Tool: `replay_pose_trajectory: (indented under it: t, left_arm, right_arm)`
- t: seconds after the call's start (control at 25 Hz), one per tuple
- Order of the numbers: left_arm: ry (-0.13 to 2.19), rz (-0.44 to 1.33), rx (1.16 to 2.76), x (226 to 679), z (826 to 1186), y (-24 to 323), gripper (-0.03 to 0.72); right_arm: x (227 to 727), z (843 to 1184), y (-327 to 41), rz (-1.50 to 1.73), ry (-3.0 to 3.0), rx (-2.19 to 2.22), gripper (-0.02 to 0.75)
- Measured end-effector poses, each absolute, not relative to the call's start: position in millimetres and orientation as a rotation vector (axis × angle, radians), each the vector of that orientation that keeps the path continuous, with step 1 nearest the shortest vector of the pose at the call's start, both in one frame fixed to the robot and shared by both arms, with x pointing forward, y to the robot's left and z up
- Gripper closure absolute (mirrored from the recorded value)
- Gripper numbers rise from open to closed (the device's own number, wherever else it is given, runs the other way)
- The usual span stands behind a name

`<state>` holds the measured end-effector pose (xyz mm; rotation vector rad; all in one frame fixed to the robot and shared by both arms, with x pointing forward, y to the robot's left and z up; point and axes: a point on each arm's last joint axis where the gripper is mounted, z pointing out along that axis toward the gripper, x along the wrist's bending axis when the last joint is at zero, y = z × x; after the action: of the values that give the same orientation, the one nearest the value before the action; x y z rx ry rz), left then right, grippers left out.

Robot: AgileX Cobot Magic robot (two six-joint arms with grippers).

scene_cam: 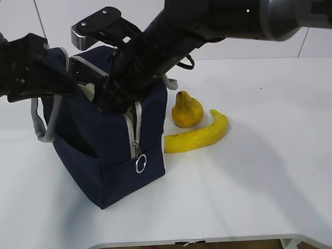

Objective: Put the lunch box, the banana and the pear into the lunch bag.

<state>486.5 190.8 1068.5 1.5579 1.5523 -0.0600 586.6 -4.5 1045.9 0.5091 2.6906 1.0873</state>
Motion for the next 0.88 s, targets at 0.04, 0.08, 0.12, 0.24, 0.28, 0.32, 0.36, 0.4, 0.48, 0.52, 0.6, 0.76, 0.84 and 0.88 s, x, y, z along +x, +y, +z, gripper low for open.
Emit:
replay_pose_trajectory:
  t: [0.04, 0.08, 0.12, 0.24, 0.28, 0.32, 0.36, 0.4, 0.48, 0.52, 0.6, 0.76, 0.84, 0.88]
  left_arm:
    - [1.551, -0.059, 1.559, 486.5, 1068.5, 190.8, 0.687]
    - [1.549, -0.058, 1.561, 486.5, 1068.5, 190.8, 0.687]
    - [1.547, -0.056, 1.563, 486.5, 1068.5, 190.8, 0.687]
    - [1.546, -0.054, 1.566, 486.5, 1068.5, 190.9, 0.687]
    - [1.544, -0.051, 1.570, 486.5, 1068.3, 191.0, 0.687]
    - [1.543, -0.046, 1.577, 486.5, 1068.1, 191.3, 0.687]
    - [1.542, -0.042, 1.583, 486.9, 1067.2, 191.3, 0.687]
    - [1.545, -0.043, 1.586, 487.5, 1066.2, 191.2, 0.687]
    - [1.554, -0.047, 1.589, 489.6, 1063.2, 190.8, 0.687]
    - [1.557, -0.048, 1.590, 490.6, 1062.3, 190.6, 0.687]
    - [1.563, -0.045, 1.588, 492.9, 1060.6, 190.3, 0.687]
    - [1.578, -0.051, 1.595, 496.2, 1055.3, 189.7, 0.687]
    - [1.585, -0.056, 1.599, 497.6, 1052.8, 189.3, 0.687]
    - [1.587, -0.055, 1.599, 498.1, 1052.2, 189.3, 0.687]
  right_arm:
    - [587.0, 1043.9, -4.1, 1.084, 2.695, 0.511, 0.346]
    - [587.1, 1041.3, -2.9, 1.079, 2.701, 0.508, 0.346]
    - [587.8, 1038.9, -2.6, 1.075, 2.706, 0.511, 0.346]
    - [589.9, 1029.9, -0.9, 1.061, 2.724, 0.521, 0.346]
    - [590.3, 1028.0, -0.6, 1.057, 2.728, 0.523, 0.346]
    - [590.8, 1026.1, -0.2, 1.054, 2.732, 0.522, 0.346]
    - [591.0, 1025.2, -0.1, 1.052, 2.734, 0.523, 0.346]
    - [591.0, 1024.1, 0.0, 1.049, 2.738, 0.523, 0.346]
    - [590.8, 1023.3, 0.1, 1.046, 2.745, 0.523, 0.346]
    - [590.8, 1022.3, 0.2, 1.043, 2.748, 0.524, 0.345]
    - [590.7, 1022.9, 0.1, 1.044, 2.747, 0.520, 0.345]
    - [591.3, 1019.4, 0.6, 1.036, 2.756, 0.521, 0.345]
    - [591.9, 1016.5, 1.1, 1.031, 2.762, 0.523, 0.345]
    - [592.5, 1014.6, 1.5, 1.028, 2.765, 0.525, 0.345]
